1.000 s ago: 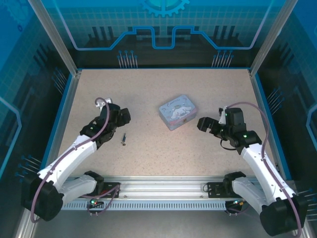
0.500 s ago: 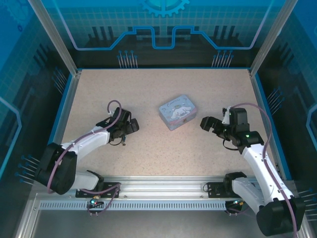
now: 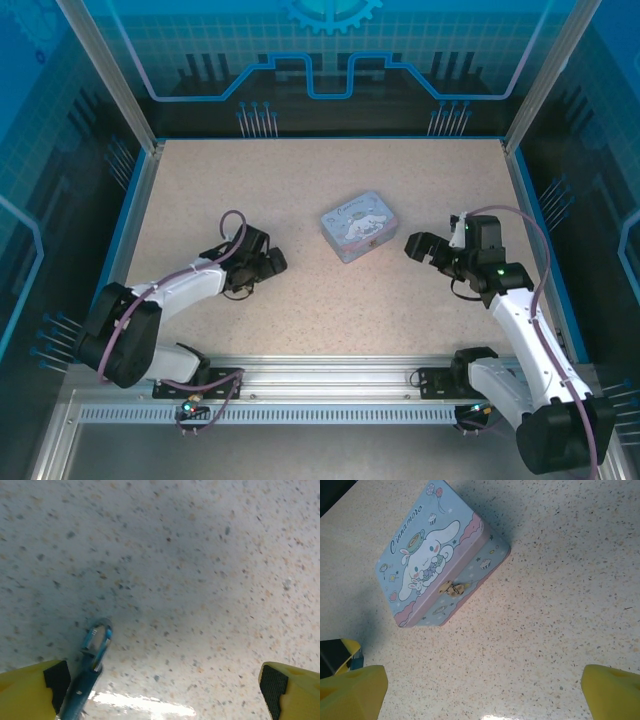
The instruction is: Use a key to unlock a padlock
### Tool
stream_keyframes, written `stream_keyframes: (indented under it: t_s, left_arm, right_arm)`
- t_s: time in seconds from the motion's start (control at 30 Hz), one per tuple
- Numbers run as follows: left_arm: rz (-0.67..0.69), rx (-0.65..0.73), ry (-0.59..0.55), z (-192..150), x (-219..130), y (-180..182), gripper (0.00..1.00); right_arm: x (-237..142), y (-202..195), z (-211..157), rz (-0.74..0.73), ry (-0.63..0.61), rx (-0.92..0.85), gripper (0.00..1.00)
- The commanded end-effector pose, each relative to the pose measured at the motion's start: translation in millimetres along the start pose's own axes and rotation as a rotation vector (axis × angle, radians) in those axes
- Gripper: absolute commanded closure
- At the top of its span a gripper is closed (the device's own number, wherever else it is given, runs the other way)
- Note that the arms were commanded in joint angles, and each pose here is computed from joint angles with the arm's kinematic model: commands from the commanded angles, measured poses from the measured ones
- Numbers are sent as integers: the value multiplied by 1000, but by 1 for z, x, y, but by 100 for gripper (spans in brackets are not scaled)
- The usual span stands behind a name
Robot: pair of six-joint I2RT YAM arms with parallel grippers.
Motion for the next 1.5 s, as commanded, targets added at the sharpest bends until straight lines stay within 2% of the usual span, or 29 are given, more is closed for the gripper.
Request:
stream_keyframes:
  t_s: [0.0,0.17,0.4,0.57,0.7,0.87,1.07,1.2,1.3,1.47]
  left_arm:
    - [-50,-2,51,-13,-2,-18,1]
    - [-139,46,40,-18,-34,-59,1]
    - [-91,45,-108,21,-61,-43,1]
    - [-89,56,-294,59,-87,-26,1]
    - [-89,78,-439,84,-103,-13,1]
    - [-53,216,-650,113,-114,-1,1]
    - [21,215,-740,143,-100,31,1]
    - [23,196,-771,155,-85,43,1]
    - [47,215,-784,162,-71,47,1]
    - [29,281,-825,164,-44,48,1]
  right_arm:
    - [-6,4,11,19,-29,1,0]
    - [-4,4,12,19,-31,7,0]
    - [-3,1,19,-10,-48,8,0]
    - [-3,-14,32,-125,-103,7,0]
    - [-8,-34,52,-271,-227,-13,0]
    - [-9,-55,70,-413,-381,-111,0]
    - [4,-71,89,-536,-448,-286,0]
    - [25,-84,96,-558,-479,-318,0]
    - [43,-91,100,-559,-507,-339,0]
    - [77,-97,94,-503,-484,-413,0]
Point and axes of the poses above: each hand's point on the last joint's axis, 136 mm out from that joint toward the fingers, its own x axis out along the fingers, its own y axis along the line the jaws close on, z = x × y, the point moved 3 cm from there along -x, back along the fingers, and after that the axes turned 6 degrees about -x, right-handed, at the moved point
